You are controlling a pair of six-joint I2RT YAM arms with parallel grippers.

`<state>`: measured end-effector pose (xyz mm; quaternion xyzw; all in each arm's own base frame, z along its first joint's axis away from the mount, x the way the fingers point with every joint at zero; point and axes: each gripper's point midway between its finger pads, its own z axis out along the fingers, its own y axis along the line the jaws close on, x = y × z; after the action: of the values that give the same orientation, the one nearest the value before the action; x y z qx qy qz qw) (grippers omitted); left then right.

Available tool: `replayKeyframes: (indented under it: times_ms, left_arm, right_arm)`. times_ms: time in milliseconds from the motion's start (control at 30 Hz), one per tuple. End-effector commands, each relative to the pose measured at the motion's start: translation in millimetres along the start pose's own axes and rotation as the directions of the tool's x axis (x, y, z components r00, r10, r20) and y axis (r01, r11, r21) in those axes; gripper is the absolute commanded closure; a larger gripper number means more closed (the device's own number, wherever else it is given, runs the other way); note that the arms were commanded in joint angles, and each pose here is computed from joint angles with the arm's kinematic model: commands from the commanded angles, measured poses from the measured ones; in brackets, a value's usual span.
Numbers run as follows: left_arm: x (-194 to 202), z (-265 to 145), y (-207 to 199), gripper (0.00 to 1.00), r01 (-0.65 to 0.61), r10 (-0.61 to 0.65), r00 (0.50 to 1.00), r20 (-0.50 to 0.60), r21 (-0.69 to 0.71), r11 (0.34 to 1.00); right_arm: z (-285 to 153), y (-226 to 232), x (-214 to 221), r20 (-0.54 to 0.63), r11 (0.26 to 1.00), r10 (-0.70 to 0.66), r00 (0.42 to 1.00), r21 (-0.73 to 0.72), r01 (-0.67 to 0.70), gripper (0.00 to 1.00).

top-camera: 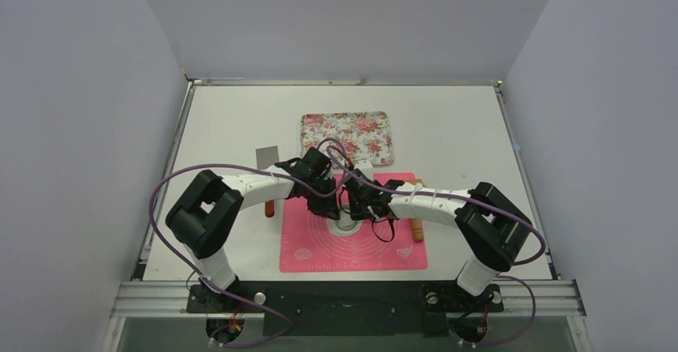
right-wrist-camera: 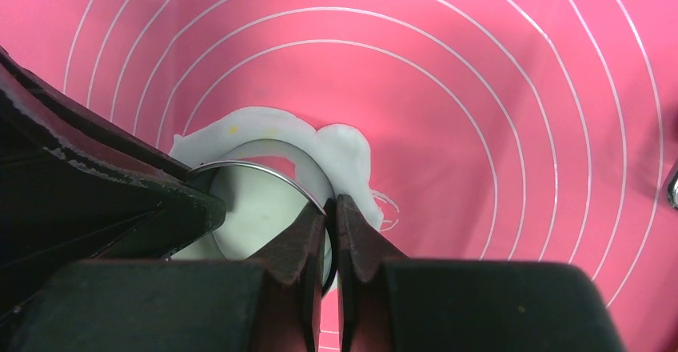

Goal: Roll out the dumpling wrappers from the dough
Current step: Pick up the dumpling mold from the work surface.

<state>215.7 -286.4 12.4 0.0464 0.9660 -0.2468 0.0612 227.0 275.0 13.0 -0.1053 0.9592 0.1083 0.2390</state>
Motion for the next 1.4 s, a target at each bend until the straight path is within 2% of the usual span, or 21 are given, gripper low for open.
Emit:
replayKeyframes:
  times_ms: [0,700,1367]
  left_arm:
    - [38.9,35.8,42.5,1.00,-0.045,0.032,0.992,-0.122,-0.106,0.993]
    - [-0.5,-10.9,8.3,1.00,-0.079,0.079,0.997,-0.025,0.014,0.997]
    - [-18.0,-34.7,-2.9,1.00,-0.110,0.110,0.994,0.013,0.025,0.994]
  right_arm:
    - [22.4,36.2,15.7,-0.065,0.986,0.028,0.998,-0.162,-0.038,1.00]
    - [-22.1,41.6,-25.8,0.070,0.983,0.039,0.997,-0.184,-0.026,1.00]
    - [-40.2,37.1,-42.8,0.134,0.986,0.042,0.990,-0.166,-0.020,1.00]
